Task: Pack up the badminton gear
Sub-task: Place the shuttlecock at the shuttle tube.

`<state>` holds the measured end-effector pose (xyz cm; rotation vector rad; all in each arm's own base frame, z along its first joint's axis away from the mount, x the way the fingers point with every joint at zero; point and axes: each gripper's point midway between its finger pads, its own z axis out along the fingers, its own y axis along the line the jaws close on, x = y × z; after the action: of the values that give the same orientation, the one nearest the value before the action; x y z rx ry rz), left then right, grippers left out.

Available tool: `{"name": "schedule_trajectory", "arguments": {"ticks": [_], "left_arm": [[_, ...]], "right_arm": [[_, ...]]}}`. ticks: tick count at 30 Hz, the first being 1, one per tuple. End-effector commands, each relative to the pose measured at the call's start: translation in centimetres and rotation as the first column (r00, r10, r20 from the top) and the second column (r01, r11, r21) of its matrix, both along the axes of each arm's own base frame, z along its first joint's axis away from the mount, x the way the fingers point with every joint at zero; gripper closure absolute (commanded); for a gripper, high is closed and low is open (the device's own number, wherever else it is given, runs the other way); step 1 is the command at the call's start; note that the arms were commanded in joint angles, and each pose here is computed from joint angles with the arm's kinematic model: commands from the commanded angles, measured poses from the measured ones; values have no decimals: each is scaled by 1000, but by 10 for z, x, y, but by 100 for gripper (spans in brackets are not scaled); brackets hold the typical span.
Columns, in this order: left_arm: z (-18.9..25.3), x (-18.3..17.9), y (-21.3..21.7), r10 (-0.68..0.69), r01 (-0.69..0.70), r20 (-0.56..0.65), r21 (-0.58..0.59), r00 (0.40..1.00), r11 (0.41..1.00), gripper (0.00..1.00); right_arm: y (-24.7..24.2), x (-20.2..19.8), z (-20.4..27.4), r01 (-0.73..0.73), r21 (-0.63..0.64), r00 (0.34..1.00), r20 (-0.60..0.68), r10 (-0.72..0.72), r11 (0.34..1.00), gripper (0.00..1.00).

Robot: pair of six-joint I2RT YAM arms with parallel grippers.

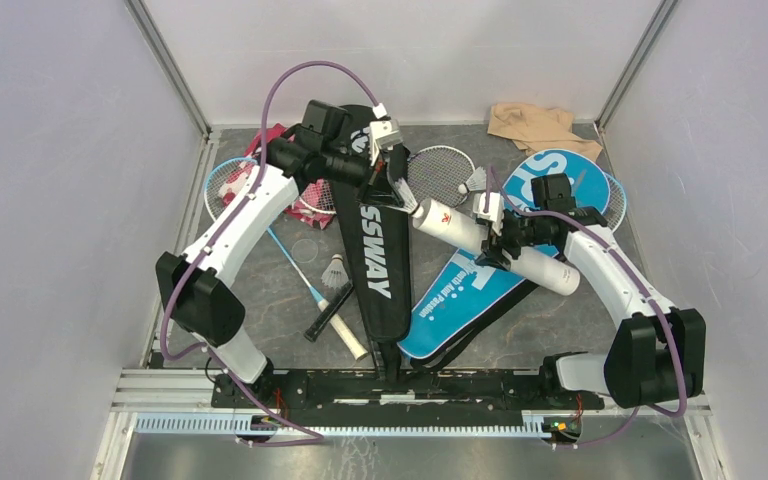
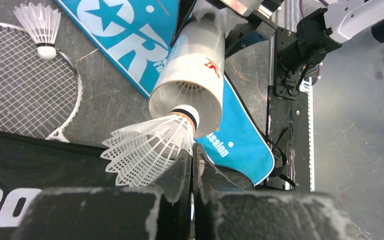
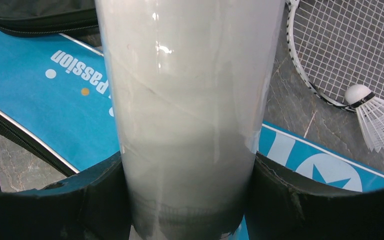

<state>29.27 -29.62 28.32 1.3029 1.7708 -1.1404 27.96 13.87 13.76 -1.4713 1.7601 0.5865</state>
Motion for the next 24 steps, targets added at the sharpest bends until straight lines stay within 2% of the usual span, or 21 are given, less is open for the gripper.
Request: {"name": "schedule_trajectory", "arguments": {"ticks": [1, 5, 11, 18, 24], "left_arm": [[9, 3, -17, 13, -13, -2, -40, 1000, 999, 98], [4, -4, -27, -5, 4, -24, -56, 1000, 998, 97], [-11, -23, -43, -77, 72, -81, -67, 994, 995, 87], [-10, -43, -39, -165, 157, -84, -95, 983, 983, 58], [-5, -48, -31, -170, 169, -15, -76, 985, 983, 47]], "right_arm": [[13, 8, 23, -33, 55, 998, 51, 31, 998, 82], [19, 7, 24, -42, 76, 998, 41, 39, 996, 82], [26, 8, 27, -43, 121, 999, 20, 41, 992, 82], [24, 6, 23, -37, 114, 999, 19, 35, 993, 83], [23, 6, 22, -37, 100, 999, 27, 35, 994, 83]]}}
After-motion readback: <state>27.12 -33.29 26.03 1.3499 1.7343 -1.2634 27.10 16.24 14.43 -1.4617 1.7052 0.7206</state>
